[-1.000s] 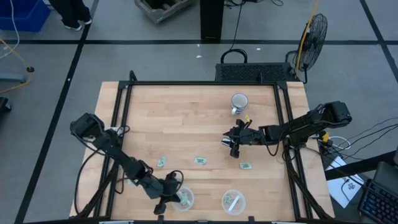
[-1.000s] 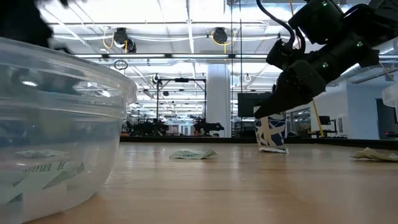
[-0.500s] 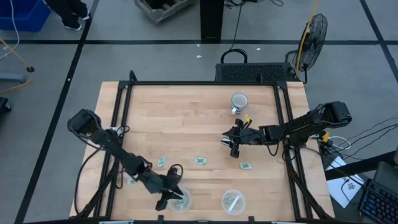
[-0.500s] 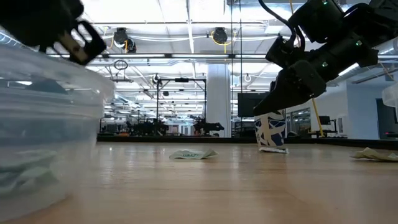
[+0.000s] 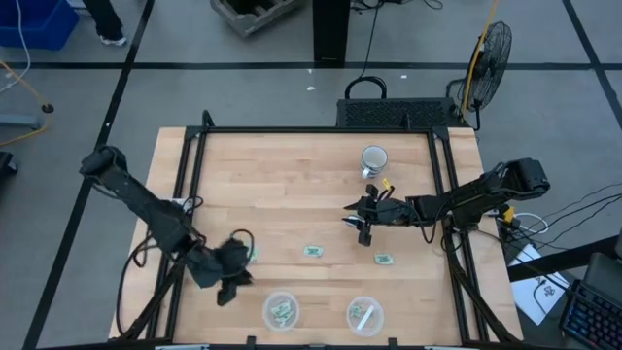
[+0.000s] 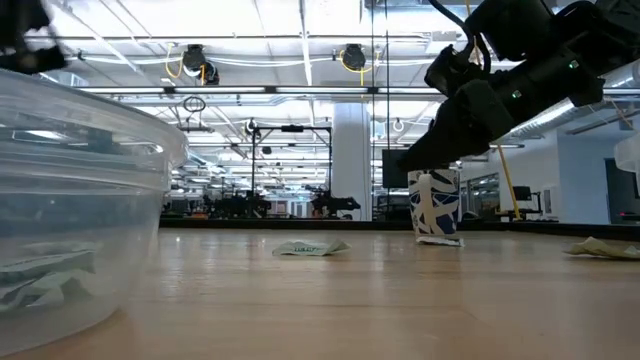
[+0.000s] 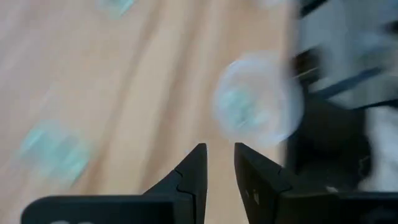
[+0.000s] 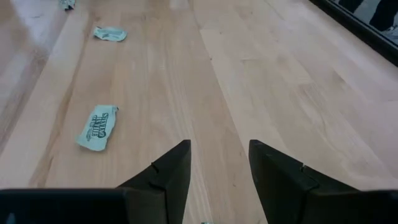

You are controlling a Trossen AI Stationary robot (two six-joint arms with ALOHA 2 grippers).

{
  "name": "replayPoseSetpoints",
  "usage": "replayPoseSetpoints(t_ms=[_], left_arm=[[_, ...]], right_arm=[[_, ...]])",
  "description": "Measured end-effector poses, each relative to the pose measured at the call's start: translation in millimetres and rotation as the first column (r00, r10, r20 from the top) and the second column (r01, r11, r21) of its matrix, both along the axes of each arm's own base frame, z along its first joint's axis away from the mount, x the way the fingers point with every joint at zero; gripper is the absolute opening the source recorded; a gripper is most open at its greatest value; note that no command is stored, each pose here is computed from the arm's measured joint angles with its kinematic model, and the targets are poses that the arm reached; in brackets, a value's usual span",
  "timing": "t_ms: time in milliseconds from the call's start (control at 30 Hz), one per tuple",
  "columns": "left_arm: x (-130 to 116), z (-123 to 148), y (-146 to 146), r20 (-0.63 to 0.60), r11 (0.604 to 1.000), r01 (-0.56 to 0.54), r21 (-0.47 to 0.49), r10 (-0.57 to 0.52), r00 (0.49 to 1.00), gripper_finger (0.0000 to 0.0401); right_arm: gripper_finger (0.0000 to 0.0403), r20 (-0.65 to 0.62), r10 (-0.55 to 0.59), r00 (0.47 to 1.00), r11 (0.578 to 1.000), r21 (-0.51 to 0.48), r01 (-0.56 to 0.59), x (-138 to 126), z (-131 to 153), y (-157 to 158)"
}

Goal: Pick and place Stevia / Truvia into bins
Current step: Put the white stevia packet into the left transparent container

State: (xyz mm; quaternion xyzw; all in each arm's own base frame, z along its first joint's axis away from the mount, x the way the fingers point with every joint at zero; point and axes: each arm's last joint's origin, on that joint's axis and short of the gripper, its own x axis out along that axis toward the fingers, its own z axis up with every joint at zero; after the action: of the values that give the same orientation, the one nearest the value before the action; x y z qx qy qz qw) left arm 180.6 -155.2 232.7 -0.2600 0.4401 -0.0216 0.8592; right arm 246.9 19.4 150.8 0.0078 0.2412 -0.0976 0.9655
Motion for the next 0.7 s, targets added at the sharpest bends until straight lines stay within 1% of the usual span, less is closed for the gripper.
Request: replayPoseSetpoints(t_ms=[67, 133, 200, 267, 400, 567, 700], left_arm=[[-14, -8, 6, -0.143, 0.997, -0.059, 0.050, 0.066, 0.987, 0.0085], [-25, -17, 9, -0.270, 0.989, -0.097, 0.112, 0.124, 0.955, 0.0085], [-33, -25, 9, -0.386, 0.982, -0.109, 0.153, 0.161, 0.909, 0.0085], [-38, -31, 4, -0.461, 0.983, -0.100, 0.156, 0.162, 0.873, 0.0085], [-40, -43, -11, -0.503, 0.986, -0.076, 0.148, 0.141, 0.853, 0.0085], [-43, -63, -24, -0.550, 0.975, -0.043, 0.217, 0.158, 0.820, 0.0086], [-44, -77, -29, -0.637, 0.975, -0.017, 0.220, 0.158, 0.754, 0.0093]], right_arm=[[0.0155, 0.000, 0.000, 1.000, 1.000, 0.000, 0.000, 0, 0, 0], [0.0155, -0.001, 0.001, 1.000, 1.000, 0.000, -0.001, 0, 0, 0], [0.0155, -0.004, 0.001, 1.000, 1.000, 0.000, -0.001, 0, 0, 0], [0.0155, -0.004, 0.002, 1.000, 1.000, 0.000, -0.002, 0, 0, 0], [0.0155, 0.001, -0.010, 1.000, 1.000, 0.023, 0.010, 0, 0, 0], [0.0155, 0.001, -0.012, 1.000, 1.000, 0.027, 0.012, 0, 0, 0], [0.0155, 0.000, -0.012, 1.000, 1.000, 0.027, 0.012, 0, 0, 0]])
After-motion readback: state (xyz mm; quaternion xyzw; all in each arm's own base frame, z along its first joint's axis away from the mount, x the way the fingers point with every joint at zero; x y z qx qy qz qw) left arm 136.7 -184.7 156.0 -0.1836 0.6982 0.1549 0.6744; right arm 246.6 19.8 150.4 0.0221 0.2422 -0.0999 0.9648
